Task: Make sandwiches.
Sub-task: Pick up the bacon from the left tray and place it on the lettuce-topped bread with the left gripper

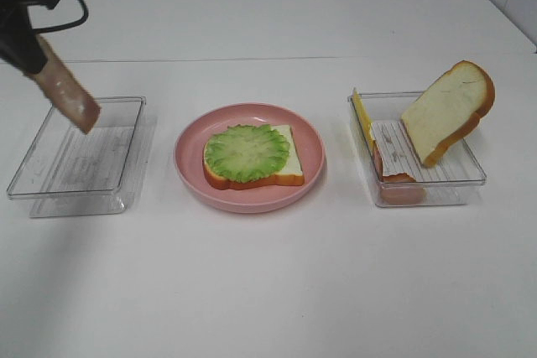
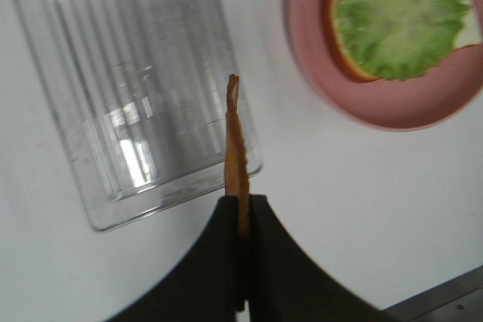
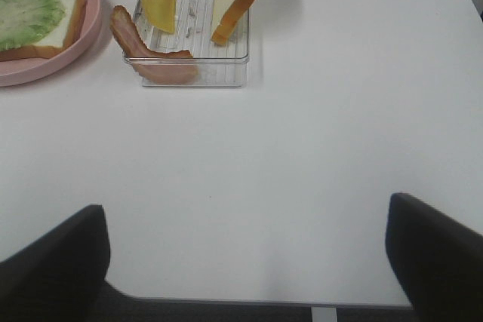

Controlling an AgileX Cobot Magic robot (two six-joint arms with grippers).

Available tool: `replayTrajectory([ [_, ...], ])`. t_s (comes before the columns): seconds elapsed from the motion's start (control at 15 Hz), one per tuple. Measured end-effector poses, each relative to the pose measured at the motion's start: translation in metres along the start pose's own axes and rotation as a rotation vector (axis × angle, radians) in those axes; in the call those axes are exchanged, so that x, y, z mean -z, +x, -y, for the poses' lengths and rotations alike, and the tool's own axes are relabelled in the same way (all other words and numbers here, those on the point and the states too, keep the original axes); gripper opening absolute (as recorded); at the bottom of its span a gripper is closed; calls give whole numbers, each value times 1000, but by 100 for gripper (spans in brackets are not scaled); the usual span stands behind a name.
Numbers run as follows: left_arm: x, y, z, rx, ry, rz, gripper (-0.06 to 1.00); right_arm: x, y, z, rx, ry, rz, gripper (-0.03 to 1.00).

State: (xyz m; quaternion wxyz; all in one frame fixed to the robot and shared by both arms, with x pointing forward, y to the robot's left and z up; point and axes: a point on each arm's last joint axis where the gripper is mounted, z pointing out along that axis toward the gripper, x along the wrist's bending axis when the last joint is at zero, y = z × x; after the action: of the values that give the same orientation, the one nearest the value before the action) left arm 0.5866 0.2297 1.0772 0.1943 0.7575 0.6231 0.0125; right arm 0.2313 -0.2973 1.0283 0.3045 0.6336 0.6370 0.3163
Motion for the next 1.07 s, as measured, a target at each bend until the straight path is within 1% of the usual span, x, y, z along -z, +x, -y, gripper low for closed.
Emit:
replayTrajectory([
  [0.13,2,-38,-12,-63,-45,87,0,0,0,0,0,0,0,96],
  [0.2,1,-46,-15,-79,-56,103,0,0,0,0,0,0,0,96],
  [0.27,-4,-65,-21,-109,-66,137,0,0,0,0,0,0,0,96],
  [0.4,-23,-96,-34,-151,-67,202,0,0,0,0,0,0,0,96],
  [0.53,-53,-120,-47,-169,-47,230,0,0,0,0,0,0,0,96],
  [0.6,-76,-133,-53,-169,-21,242,0,0,0,0,0,0,0,96],
  [0.8,-114,-151,-63,-159,12,290,0,0,0,0,0,0,0,96],
  [0.93,-136,-155,-65,-134,30,321,0,0,0,0,0,0,0,96],
  [1.07,-152,-157,-66,-93,28,354,0,0,0,0,0,0,0,96],
])
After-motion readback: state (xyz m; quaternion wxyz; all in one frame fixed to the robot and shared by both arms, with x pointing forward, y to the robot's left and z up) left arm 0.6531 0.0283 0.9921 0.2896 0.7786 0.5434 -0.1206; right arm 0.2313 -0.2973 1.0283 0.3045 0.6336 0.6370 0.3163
